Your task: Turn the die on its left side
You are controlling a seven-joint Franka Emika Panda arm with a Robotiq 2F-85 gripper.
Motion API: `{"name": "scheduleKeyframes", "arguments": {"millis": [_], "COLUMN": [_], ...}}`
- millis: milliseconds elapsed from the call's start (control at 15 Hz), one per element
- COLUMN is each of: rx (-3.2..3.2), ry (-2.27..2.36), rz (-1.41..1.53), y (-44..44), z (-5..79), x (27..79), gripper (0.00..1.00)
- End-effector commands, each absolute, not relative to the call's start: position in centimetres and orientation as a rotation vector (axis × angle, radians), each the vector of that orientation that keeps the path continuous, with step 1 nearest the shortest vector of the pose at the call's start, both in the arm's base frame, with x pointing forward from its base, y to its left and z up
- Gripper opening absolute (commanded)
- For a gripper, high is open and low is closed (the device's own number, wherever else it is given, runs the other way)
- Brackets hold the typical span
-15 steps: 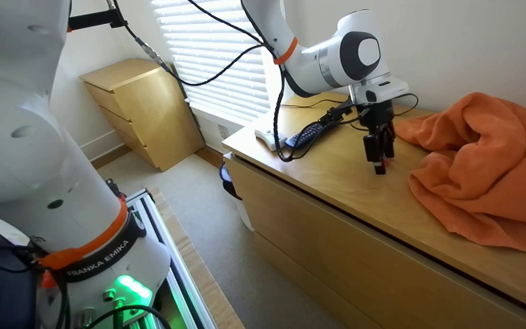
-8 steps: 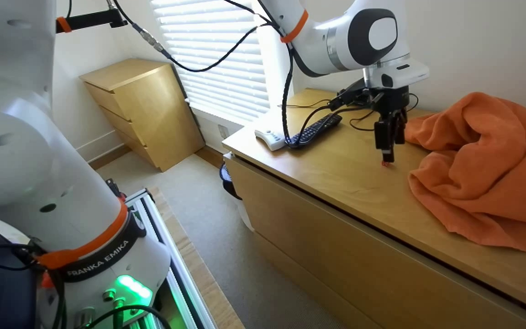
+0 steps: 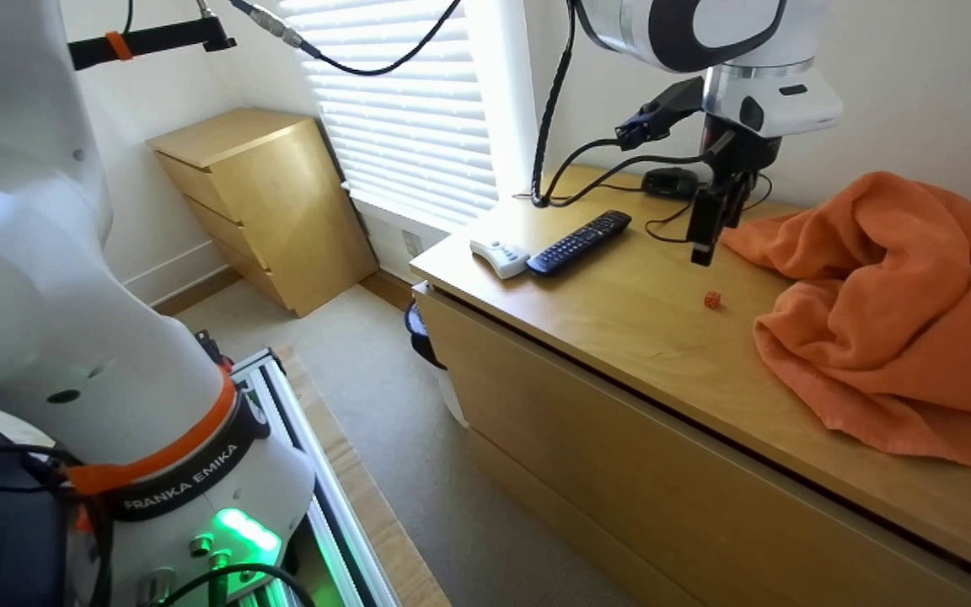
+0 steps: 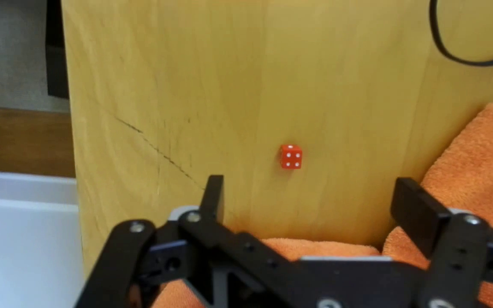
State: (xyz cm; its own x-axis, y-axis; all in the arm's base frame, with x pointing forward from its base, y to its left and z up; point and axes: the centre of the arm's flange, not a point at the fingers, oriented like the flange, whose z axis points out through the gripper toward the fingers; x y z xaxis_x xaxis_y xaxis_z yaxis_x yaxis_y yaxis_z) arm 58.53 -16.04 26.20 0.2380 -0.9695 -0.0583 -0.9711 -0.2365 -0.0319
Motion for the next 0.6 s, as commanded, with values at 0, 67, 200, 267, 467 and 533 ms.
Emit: {"name": "scheduleKeyframes", "arguments": {"millis": [0, 67, 200, 267, 467, 533], "rx": [-2.302, -2.278, -2.250, -2.287, -2.268, -2.267], "ry": [1.876, 1.877, 1.878, 1.894, 1.898, 1.897], "rz": [0.202, 0.224, 0.255, 0.206, 0.224, 0.225], "y": [-18.0, -18.3, -19.1, -18.5, -19.0, -19.0], "z": [27.0, 27.1, 27.2, 26.9, 26.9, 26.9], "x": [56.7, 56.3, 55.8, 56.8, 56.5, 56.5], "gripper": [1.00, 1.00, 1.00, 1.00, 1.00, 1.00]}}
